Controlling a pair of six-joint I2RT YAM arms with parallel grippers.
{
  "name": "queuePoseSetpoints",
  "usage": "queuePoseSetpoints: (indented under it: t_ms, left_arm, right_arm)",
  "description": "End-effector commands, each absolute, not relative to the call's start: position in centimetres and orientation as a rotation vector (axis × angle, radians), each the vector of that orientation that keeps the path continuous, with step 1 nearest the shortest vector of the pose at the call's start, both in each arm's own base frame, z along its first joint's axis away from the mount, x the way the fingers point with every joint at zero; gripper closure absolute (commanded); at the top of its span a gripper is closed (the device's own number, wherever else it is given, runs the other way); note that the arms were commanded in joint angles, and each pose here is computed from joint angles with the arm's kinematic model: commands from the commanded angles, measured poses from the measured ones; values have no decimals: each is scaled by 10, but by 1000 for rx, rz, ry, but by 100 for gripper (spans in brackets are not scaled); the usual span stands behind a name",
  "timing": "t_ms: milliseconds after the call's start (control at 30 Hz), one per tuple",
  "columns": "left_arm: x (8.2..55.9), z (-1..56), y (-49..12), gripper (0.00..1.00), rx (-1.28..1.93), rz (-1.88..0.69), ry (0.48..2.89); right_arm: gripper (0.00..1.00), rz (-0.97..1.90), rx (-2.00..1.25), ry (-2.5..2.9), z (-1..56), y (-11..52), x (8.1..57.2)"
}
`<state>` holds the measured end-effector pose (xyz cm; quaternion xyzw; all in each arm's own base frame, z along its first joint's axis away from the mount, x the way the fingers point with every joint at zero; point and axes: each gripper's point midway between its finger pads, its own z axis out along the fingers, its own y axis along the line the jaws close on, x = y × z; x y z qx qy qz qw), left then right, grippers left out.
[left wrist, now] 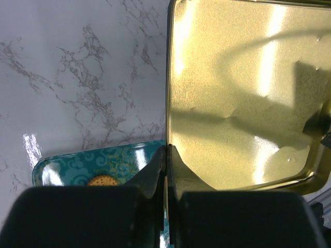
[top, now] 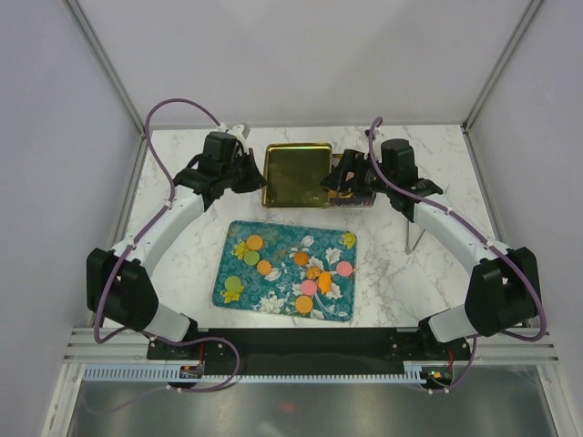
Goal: Pack the cookies
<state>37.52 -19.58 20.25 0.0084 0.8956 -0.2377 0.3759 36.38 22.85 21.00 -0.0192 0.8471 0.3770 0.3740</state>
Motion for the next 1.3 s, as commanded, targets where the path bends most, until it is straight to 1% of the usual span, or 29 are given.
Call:
queuePoseSetpoints:
  t_ms: [0, 167, 300, 333, 400, 433, 500, 533, 567, 600, 633, 700, 733, 767, 800, 833, 900, 933, 1033, 1067, 1133, 1167, 1200, 1267]
  left_arm:
    - [370, 231, -216, 98, 39, -714, 2205]
    - [362, 230, -232, 98, 57, -788, 2185]
    - [358, 228, -241, 98, 64, -824, 2181]
    - [356, 227, -243, 98, 68, -833, 2183]
    - [356, 231, -245, 98, 72, -848, 2166]
    - [356, 231, -247, 98, 75, -851, 2163]
    - [355, 229, -248, 98, 85, -852, 2168]
    - [354, 230, -248, 98, 88, -853, 2166]
    - [355, 231, -249, 98, 88, -858, 2159]
    - [354, 231, -248, 97, 92, -859, 2155]
    - [353, 232, -248, 95, 92, -860, 2151]
    - [353, 236, -247, 87, 104, -856, 2136]
    - [353, 236, -246, 83, 108, -848, 2134]
    - [352, 238, -245, 73, 110, -842, 2129]
    - [350, 240, -242, 66, 119, -826, 2127]
    - [351, 242, -239, 51, 119, -806, 2120]
    - [349, 249, -233, 40, 135, -772, 2099]
    - [346, 257, -228, 31, 136, -757, 2079]
    - [336, 278, -221, 23, 194, -707, 2000]
    - [334, 282, -219, 22, 245, -657, 1968]
    - [322, 288, -225, 20, 309, -582, 1921]
    - [317, 297, -223, 19, 351, -532, 1874]
    - [303, 298, -236, 19, 413, -530, 1849]
    - [296, 308, -236, 16, 465, -432, 1776]
  right_arm:
    - [13, 1094, -60, 2071, 242, 248, 371]
    - [17, 1176, -55, 2031, 253, 261, 371]
    - [24, 1215, -37, 2011, 259, 264, 369]
    - [30, 1225, -31, 2009, 260, 264, 368]
    - [37, 1231, -30, 2006, 261, 265, 367]
    - [44, 1227, -30, 2000, 263, 264, 367]
    - [51, 1220, -23, 2001, 264, 263, 367]
    - [58, 1222, -25, 1999, 265, 263, 367]
    - [60, 1223, -23, 2005, 264, 263, 367]
    - [66, 1224, -21, 2005, 266, 263, 367]
    - [69, 1225, -21, 2010, 265, 264, 367]
    - [74, 1232, -15, 2009, 268, 264, 367]
    - [78, 1231, -11, 2014, 268, 264, 367]
    - [80, 1229, -9, 2015, 270, 263, 367]
    - [83, 1224, -11, 2019, 272, 263, 367]
    - [85, 1203, 3, 2037, 270, 261, 368]
    - [90, 1170, 10, 2062, 271, 259, 370]
    - [91, 1161, 15, 2070, 270, 258, 372]
    - [95, 1157, 39, 2109, 269, 258, 377]
    - [96, 1165, 38, 2098, 278, 259, 380]
    - [98, 1168, 56, 2145, 271, 261, 384]
    - [99, 1183, 42, 2133, 283, 264, 388]
    - [100, 1174, 54, 2166, 280, 263, 388]
    - [100, 1174, 76, 2203, 274, 265, 395]
